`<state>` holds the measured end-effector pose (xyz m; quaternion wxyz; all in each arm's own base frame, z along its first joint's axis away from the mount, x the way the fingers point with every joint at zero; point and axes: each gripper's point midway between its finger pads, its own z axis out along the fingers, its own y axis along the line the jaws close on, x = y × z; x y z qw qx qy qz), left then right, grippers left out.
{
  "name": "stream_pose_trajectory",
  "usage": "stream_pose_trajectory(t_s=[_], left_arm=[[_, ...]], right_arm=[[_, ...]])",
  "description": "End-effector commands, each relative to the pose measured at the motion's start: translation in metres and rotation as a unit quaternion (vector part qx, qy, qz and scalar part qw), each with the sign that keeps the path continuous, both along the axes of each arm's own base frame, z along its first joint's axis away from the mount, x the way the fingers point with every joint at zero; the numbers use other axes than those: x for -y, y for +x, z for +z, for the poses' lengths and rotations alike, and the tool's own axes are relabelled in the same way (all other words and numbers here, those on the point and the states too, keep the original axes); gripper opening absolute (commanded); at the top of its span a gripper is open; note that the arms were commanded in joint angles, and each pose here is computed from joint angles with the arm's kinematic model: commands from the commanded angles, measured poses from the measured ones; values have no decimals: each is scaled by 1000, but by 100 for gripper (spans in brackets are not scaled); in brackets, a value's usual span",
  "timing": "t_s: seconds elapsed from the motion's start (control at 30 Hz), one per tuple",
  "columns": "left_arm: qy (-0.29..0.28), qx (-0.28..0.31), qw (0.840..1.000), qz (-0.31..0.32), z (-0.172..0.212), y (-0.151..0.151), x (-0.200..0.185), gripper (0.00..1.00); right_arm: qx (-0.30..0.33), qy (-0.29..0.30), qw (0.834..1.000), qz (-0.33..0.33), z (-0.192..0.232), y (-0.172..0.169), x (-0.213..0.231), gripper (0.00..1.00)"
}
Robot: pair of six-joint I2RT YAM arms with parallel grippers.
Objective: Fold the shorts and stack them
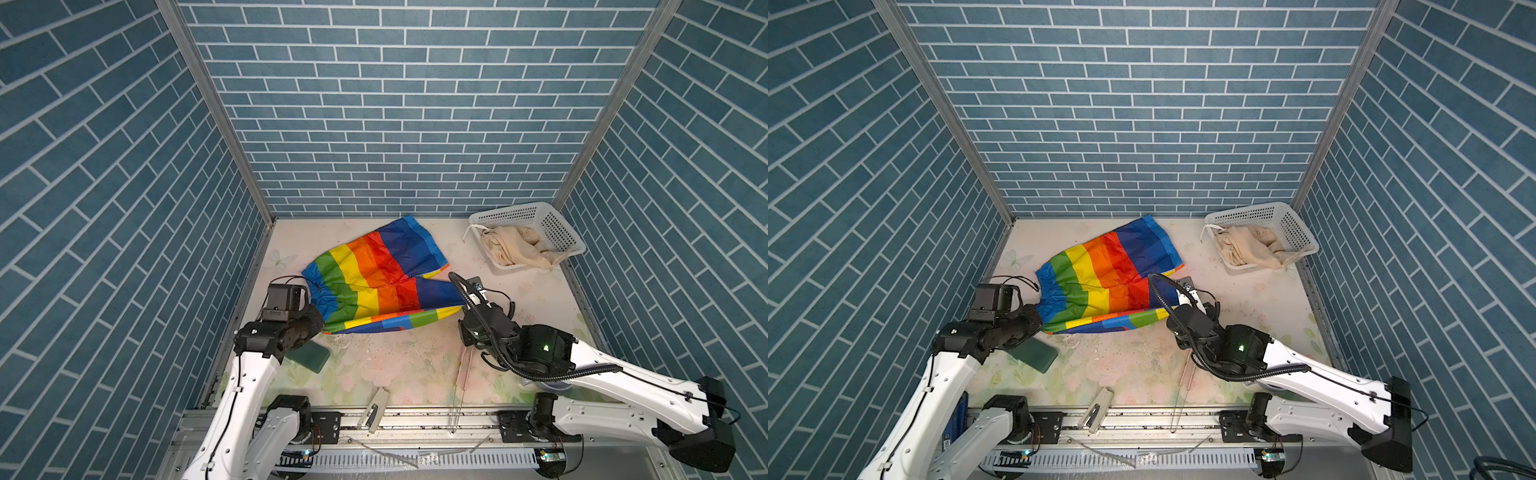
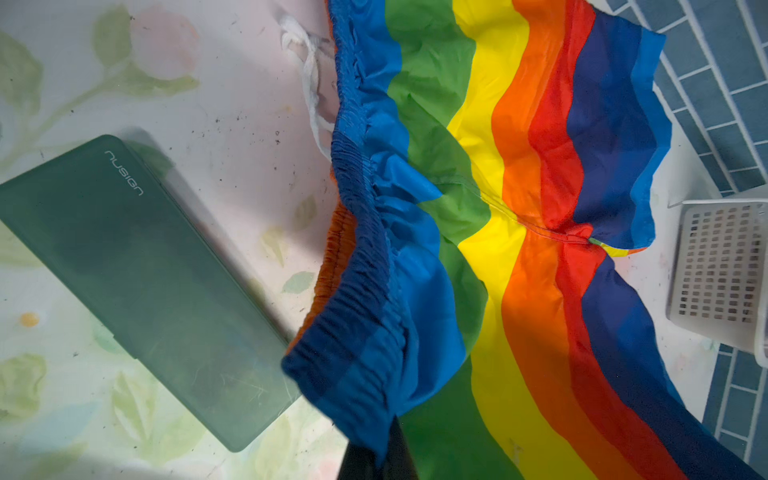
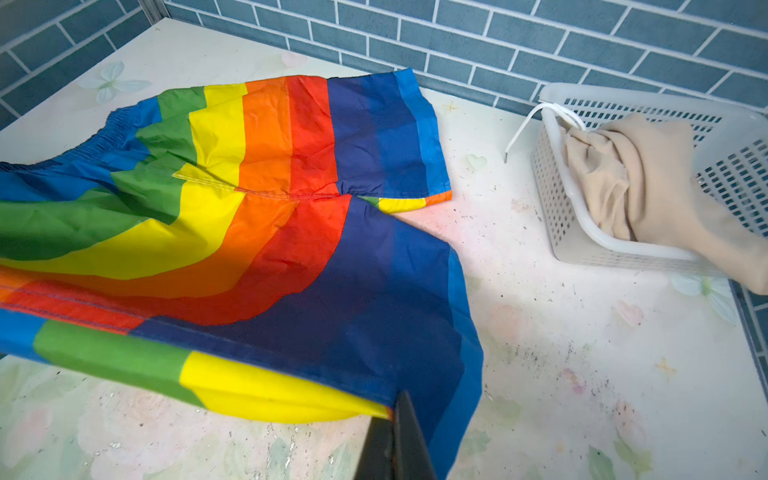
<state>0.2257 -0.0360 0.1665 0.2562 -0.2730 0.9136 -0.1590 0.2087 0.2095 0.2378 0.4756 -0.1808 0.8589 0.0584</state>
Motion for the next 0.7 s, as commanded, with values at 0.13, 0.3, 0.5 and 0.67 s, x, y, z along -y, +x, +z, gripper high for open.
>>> stream_pose_trajectory(t_s=[0.13, 0.3, 0.5, 0.67], left_arm=[[54, 12, 998, 36, 18, 32, -22, 0], [57, 11, 997, 44, 17, 60, -25, 0], [36, 11, 997, 70, 13, 89, -39, 1], [22, 6, 996, 87, 7, 112, -51, 2]], right_arm=[[74, 18, 993, -88, 65, 81, 16, 0], [72, 2, 992, -99, 61, 142, 4, 0], [73, 15, 992, -107, 65, 213, -6, 0], [79, 12, 993, -92, 67, 267, -27, 0]])
